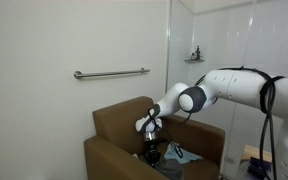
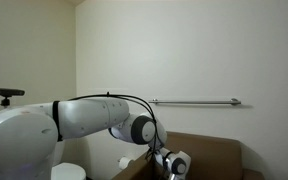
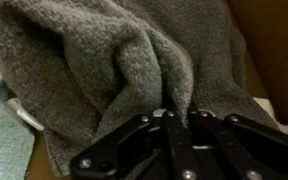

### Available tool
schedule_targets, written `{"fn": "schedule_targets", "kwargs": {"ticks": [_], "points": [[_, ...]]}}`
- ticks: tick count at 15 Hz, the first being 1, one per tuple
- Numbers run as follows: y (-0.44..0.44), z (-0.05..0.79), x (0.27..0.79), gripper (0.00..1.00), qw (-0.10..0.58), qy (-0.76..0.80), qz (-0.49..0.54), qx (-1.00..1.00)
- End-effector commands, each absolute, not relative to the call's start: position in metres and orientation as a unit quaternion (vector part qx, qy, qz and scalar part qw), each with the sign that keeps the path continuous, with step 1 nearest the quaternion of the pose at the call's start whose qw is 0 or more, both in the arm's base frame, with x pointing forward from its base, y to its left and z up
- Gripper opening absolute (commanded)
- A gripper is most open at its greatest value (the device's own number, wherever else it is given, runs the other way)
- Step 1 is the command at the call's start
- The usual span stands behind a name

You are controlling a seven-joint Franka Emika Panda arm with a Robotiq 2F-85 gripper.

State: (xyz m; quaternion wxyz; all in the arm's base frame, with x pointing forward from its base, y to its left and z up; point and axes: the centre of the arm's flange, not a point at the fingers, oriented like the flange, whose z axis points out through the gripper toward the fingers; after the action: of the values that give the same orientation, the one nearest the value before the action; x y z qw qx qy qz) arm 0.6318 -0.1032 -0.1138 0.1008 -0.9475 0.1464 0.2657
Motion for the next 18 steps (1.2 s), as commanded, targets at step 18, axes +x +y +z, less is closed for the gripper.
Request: {"fn": "schedule_targets", "kwargs": {"ticks": [18], "points": [[-0.066, 0.138, 0.615, 0.06, 0.065, 0.156, 0.147, -0.975]]}}
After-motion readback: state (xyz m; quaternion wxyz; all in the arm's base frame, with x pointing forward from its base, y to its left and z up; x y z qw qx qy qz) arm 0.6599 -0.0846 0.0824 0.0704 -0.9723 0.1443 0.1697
